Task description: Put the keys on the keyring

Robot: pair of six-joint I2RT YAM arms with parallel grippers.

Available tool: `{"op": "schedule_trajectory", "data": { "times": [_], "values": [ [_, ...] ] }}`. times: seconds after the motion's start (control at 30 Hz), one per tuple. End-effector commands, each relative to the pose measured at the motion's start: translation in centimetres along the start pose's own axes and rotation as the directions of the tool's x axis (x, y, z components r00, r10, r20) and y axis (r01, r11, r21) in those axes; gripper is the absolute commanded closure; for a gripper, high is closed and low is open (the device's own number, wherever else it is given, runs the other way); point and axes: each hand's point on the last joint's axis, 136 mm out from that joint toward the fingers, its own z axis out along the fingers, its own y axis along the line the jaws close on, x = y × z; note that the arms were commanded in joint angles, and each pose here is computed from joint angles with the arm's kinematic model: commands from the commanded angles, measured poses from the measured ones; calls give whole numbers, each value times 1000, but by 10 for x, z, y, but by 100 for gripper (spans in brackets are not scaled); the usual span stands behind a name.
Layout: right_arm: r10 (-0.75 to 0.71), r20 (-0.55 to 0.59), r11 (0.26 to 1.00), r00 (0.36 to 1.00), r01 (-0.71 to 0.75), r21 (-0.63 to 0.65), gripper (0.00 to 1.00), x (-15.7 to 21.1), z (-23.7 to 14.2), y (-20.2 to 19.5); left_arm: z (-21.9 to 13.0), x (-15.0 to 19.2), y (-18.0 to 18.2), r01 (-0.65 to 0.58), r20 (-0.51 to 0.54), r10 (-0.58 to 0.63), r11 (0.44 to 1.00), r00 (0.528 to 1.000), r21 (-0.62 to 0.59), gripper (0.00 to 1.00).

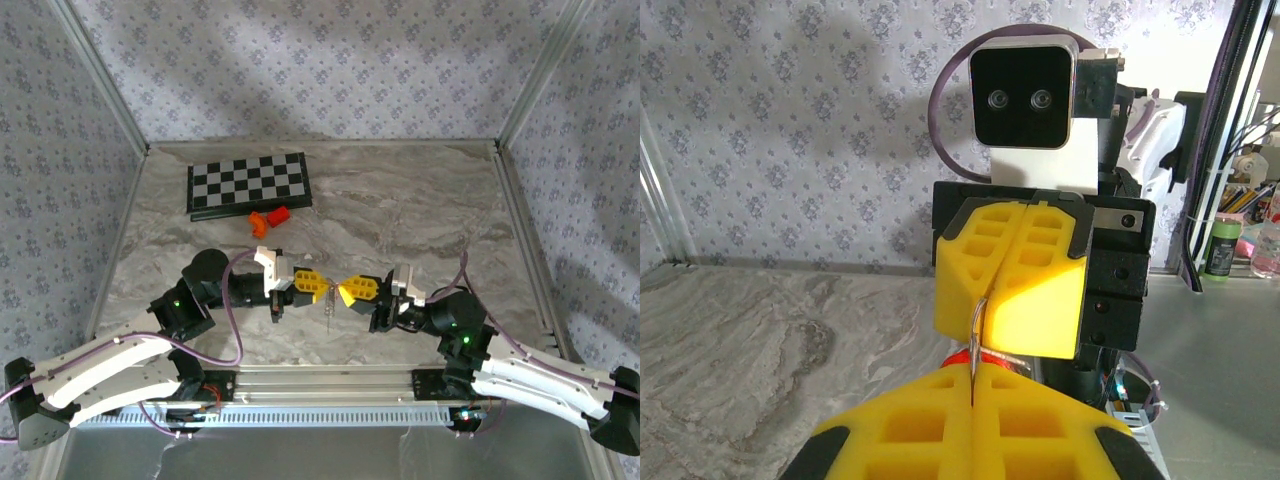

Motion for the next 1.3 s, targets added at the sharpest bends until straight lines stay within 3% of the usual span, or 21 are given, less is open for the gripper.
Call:
{"op": "schedule_trajectory", "data": {
  "times": [0.0,1.27],
  "values": [
    [-26,52,1000,998,26,-7,100,-14,-2,4,-2,-23,-5,-44,64,43,999,997,11,100],
    [-38,39,999,999,37,18,100,-9,-3,1,-1,-24,-8,-42,65,40,999,997,26,100]
  ]
}}
